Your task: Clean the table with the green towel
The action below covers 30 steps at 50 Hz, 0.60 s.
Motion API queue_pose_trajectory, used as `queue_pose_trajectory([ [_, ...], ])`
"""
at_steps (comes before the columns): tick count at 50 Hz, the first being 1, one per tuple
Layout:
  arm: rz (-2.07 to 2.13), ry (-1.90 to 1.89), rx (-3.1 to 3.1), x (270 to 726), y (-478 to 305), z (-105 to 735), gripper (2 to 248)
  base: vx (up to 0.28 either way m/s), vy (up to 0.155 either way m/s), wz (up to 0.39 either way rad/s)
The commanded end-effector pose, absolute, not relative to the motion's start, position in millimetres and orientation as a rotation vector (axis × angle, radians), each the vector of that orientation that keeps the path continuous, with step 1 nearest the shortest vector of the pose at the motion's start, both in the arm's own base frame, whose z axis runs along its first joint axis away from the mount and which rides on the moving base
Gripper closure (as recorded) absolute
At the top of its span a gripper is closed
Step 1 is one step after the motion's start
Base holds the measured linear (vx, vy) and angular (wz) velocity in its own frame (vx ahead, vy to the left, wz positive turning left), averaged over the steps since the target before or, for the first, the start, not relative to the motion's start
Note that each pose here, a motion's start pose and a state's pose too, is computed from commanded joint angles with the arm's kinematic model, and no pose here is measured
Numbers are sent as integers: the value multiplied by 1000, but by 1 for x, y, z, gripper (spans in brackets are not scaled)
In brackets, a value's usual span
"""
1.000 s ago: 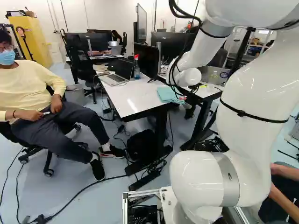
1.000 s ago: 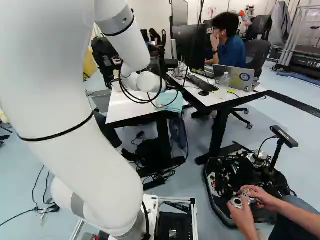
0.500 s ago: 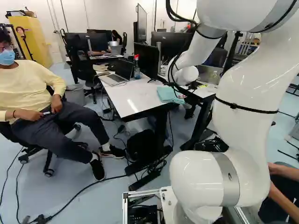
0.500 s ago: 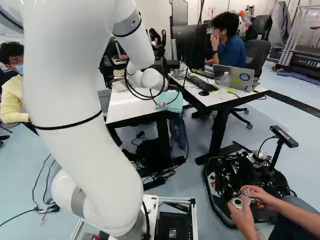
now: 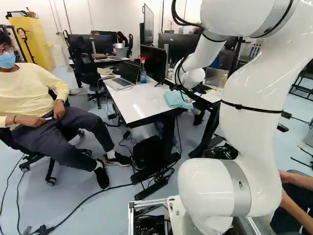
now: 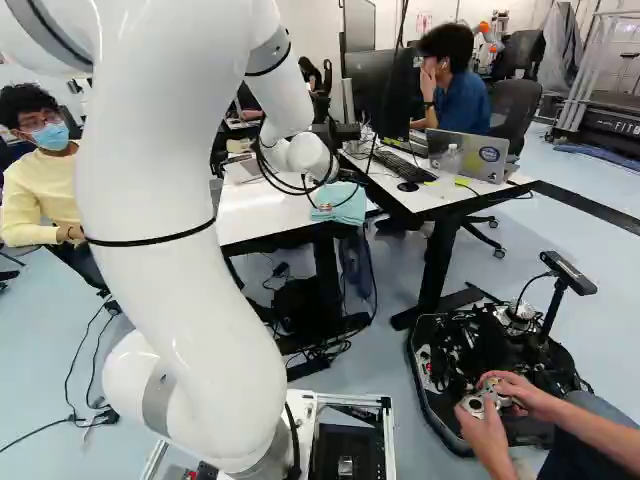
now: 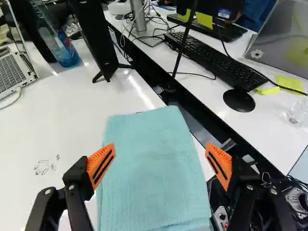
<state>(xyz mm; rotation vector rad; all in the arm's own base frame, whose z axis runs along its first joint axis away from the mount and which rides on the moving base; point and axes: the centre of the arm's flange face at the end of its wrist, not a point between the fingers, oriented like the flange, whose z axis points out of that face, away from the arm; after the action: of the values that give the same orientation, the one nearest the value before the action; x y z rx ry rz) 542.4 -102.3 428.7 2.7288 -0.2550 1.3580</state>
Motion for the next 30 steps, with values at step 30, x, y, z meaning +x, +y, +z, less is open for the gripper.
queue_pose_trajectory([
  [30,1228,-243,2806,570,-99,418,3,0,0,0],
])
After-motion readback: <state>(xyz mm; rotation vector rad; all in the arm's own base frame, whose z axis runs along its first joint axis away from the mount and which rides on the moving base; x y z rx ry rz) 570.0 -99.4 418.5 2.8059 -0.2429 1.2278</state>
